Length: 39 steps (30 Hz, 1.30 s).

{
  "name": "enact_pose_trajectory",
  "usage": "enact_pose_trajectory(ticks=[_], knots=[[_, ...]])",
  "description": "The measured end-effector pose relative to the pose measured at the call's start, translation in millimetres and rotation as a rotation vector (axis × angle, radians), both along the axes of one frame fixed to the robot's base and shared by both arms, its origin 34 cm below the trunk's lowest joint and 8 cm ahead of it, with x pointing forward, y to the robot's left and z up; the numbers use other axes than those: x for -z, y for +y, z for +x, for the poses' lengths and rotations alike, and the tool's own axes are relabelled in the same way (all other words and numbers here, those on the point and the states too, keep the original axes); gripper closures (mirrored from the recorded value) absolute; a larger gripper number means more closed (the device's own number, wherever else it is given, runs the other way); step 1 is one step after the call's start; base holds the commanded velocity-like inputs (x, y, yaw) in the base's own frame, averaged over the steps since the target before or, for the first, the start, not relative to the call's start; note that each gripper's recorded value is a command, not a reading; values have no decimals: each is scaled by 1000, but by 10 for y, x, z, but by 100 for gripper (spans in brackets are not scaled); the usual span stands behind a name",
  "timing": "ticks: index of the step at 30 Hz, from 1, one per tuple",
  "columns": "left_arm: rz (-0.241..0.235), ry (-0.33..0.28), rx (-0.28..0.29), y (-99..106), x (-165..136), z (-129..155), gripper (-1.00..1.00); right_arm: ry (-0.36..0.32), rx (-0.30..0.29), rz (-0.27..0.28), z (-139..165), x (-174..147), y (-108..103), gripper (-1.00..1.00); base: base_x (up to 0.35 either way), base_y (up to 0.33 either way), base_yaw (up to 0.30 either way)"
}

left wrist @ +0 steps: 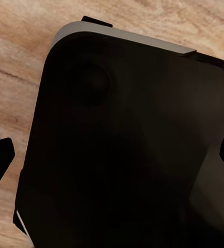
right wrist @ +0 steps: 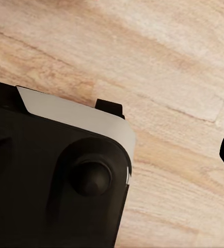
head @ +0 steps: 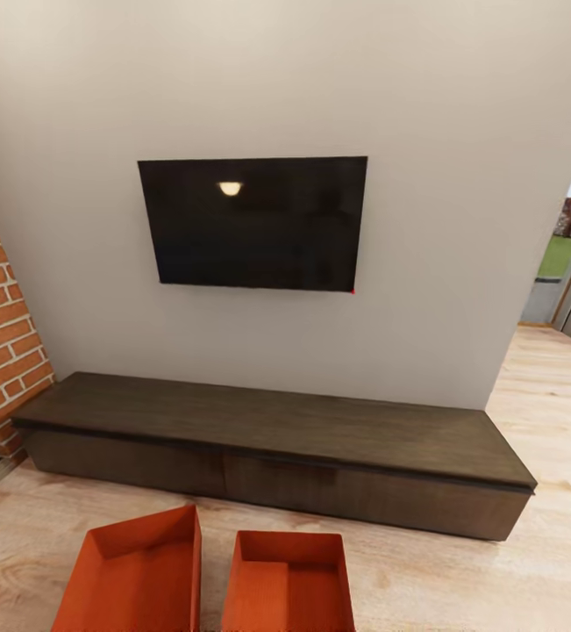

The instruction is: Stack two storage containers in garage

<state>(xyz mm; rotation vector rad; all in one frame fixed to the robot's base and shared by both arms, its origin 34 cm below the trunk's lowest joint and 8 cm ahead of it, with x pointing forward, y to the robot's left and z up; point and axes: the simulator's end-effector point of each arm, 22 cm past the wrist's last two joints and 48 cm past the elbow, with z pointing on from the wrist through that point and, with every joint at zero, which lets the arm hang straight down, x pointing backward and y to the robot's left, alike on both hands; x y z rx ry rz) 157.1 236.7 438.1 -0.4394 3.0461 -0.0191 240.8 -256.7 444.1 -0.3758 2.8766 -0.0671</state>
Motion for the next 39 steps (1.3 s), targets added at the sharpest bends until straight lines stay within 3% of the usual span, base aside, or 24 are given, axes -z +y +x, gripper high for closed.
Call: enact_pose_trajectory(ticks=[18,39], knots=[[1,29,-3,4,4,-111,-100,29,-3,2,-111,28,5,-100,0,0,-98],[0,62,-1,8,4,-241,-100,68,-16,-1,-252,58,-5,-100,0,0,-5]])
